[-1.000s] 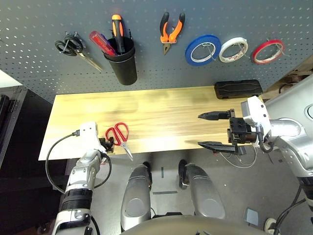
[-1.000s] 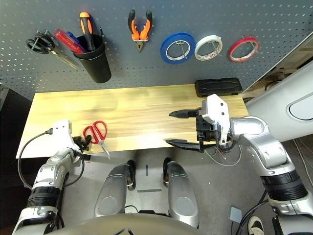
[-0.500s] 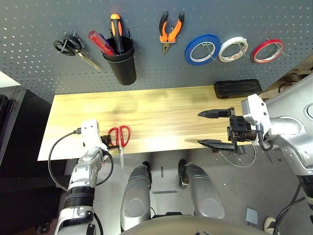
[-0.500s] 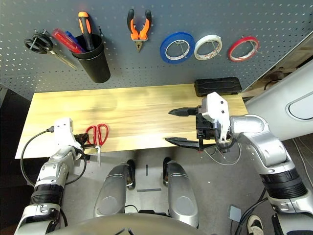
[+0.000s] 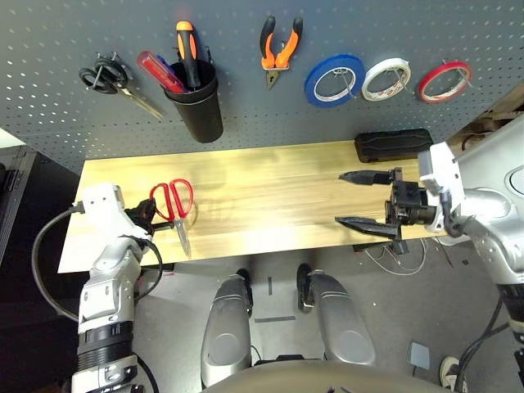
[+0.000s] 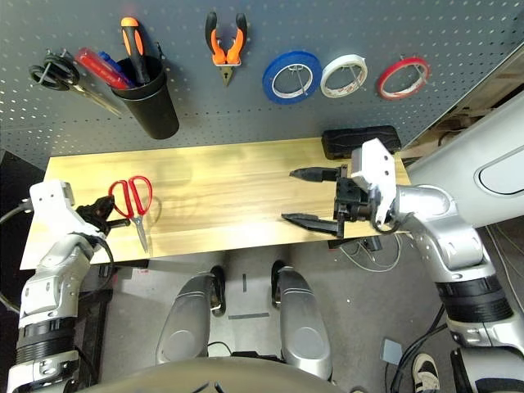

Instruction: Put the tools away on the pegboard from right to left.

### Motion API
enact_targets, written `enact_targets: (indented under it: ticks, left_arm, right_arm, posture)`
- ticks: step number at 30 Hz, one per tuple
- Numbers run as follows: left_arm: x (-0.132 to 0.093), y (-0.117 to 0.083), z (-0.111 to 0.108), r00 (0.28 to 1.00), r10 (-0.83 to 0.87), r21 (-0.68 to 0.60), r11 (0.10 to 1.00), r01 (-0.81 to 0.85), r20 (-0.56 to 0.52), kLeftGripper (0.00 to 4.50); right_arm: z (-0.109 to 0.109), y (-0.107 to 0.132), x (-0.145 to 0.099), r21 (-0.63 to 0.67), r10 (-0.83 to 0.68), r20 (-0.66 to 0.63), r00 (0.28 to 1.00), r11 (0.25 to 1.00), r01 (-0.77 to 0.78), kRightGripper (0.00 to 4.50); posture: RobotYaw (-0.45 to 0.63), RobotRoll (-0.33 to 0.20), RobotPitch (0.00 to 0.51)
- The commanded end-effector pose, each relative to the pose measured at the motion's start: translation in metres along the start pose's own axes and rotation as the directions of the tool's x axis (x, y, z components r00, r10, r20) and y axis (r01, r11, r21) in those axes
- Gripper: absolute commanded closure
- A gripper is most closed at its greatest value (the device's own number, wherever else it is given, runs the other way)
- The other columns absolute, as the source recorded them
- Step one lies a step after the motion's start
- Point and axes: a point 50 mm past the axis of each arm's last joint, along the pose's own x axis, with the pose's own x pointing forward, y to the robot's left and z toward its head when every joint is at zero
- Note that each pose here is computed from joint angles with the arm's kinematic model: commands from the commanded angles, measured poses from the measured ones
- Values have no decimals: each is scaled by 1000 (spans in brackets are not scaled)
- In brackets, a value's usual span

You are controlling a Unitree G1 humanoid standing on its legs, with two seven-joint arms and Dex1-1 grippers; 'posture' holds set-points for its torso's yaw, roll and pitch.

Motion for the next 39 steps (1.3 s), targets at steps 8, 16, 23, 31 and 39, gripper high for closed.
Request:
enact_targets:
  ticks: [8, 16, 23, 31, 39]
  left_arm:
    - [-11, 5, 58, 958, -126, -93, 984, 154, 258, 4468]
    - [-6, 11, 85, 921, -120, -142, 973, 184, 372, 4468]
    - [4, 14, 96, 902, -37, -210, 968, 139, 430, 4468]
    - [30, 13, 87, 927, 88, -185, 983, -20, 364, 4468]
    - [58, -1, 84, 933, 76, -213, 977, 1, 351, 4468]
  right_arm:
    - [26, -5, -36, 82, 15, 128, 992, 996, -26, 0]
    - [43, -12, -56, 59, -30, 144, 989, 998, 22, 0]
    - [50, -17, -54, 40, -43, 178, 983, 999, 37, 0]
    - [49, -15, -41, 37, -40, 207, 978, 999, 33, 0]
    - [48, -9, -36, 45, -47, 225, 973, 998, 38, 0]
  posture:
    - [17, 0, 121]
    - [-5, 0, 85]
    - [-12, 0, 68]
    - [-43, 0, 61]
    - [-69, 0, 63]
